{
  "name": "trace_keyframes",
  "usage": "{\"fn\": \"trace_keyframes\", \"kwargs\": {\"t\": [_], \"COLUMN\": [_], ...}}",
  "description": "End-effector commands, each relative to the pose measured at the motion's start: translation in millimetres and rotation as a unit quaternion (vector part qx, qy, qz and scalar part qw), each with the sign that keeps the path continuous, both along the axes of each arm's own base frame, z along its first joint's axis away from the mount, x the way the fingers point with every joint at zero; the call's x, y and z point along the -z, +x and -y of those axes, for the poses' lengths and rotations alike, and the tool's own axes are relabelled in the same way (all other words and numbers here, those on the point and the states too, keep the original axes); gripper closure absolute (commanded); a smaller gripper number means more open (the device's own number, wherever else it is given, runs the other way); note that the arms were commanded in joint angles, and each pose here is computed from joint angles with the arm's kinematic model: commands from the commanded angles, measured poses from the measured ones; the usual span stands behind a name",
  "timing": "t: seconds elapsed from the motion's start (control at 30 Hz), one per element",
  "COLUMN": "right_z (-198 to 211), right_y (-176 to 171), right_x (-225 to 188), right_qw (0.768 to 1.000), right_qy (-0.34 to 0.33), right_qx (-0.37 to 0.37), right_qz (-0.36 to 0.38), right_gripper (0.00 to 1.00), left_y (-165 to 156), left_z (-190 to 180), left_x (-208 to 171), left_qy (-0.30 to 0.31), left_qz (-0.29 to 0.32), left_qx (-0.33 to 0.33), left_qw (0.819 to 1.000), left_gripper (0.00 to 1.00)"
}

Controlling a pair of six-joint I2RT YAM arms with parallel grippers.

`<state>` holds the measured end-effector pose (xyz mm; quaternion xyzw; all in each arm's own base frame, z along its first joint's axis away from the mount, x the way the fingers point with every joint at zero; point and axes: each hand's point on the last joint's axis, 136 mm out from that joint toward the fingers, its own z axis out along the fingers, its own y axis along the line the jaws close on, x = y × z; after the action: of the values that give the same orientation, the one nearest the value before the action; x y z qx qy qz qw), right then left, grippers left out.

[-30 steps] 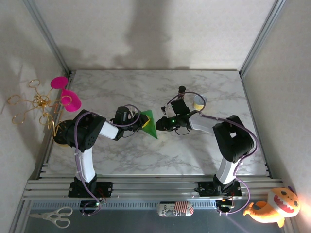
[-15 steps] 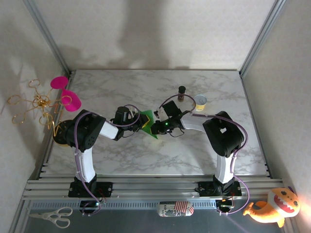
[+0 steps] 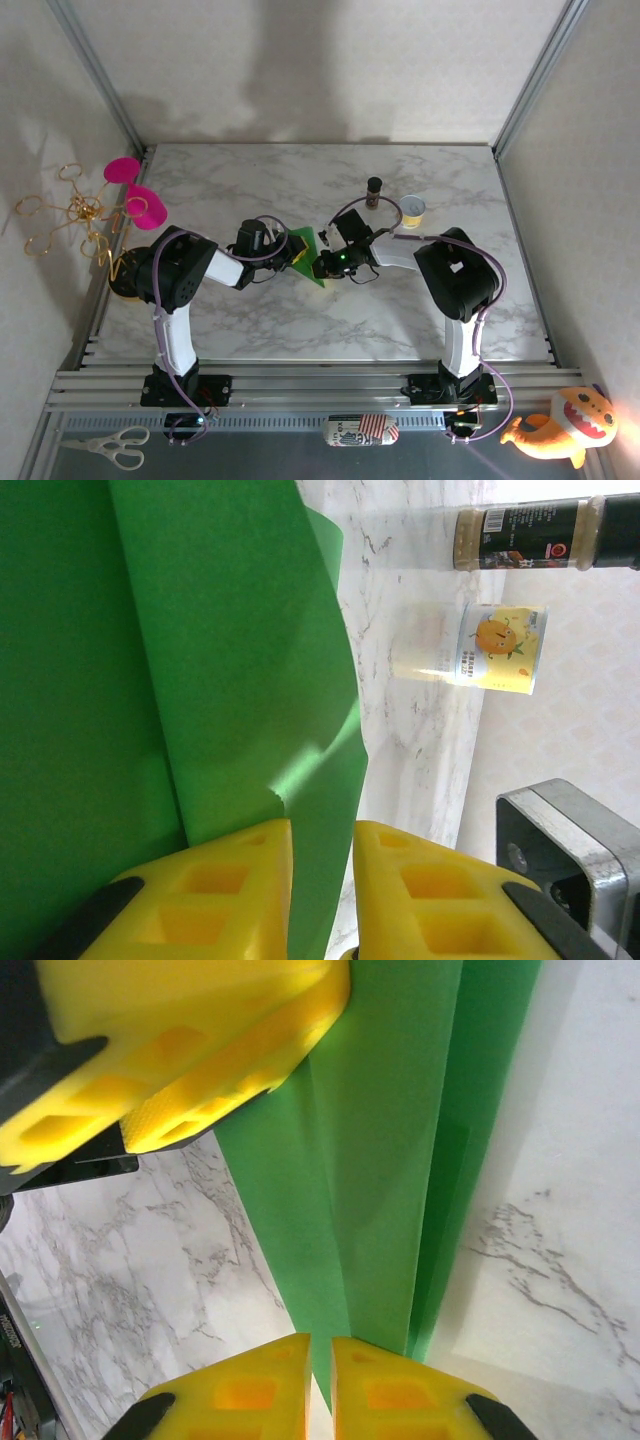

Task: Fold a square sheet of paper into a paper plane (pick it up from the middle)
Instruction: Fourth fold the wing at the center of the table.

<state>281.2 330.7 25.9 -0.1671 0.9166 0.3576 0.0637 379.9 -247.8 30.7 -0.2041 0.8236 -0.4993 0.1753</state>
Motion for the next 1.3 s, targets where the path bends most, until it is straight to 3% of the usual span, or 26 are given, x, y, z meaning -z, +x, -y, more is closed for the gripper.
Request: {"fn": "trace_keyframes", "kwargs": {"t": [0.0, 0.37, 0.57, 0.73, 1.0, 1.27], "right_z": [1, 11, 26, 40, 53, 59], "right_y": [-2, -6, -13, -25, -43, -50], "right_x": [7, 27, 45, 47, 45, 47], "right_qw": [1.000, 0.999, 0.996, 0.994, 0.993, 0.992], "right_qy": [-0.006, -0.039, -0.081, -0.101, -0.099, -0.105], "right_qx": [0.004, 0.012, 0.007, -0.007, -0.018, -0.022], "right_qz": [-0.015, -0.030, -0.037, -0.039, -0.055, -0.063], "right_gripper": [0.85, 0.85, 0.85, 0.85, 0.85, 0.85], "left_y": [-14, -9, 7, 8, -9, -11], "left_z": [-11, -7, 3, 4, 15, 23], "left_x": [35, 23, -26, -48, -30, -16], "left_qy": [0.040, 0.031, 0.009, 0.029, 0.071, 0.069], "left_qz": [-0.050, -0.038, 0.015, 0.044, 0.038, 0.033], "left_qx": [-0.007, -0.004, 0.010, 0.024, 0.056, 0.071], "left_qw": [0.998, 0.999, 1.000, 0.998, 0.995, 0.995], "left_gripper": [0.76, 0.76, 0.75, 0.75, 0.81, 0.82]}}
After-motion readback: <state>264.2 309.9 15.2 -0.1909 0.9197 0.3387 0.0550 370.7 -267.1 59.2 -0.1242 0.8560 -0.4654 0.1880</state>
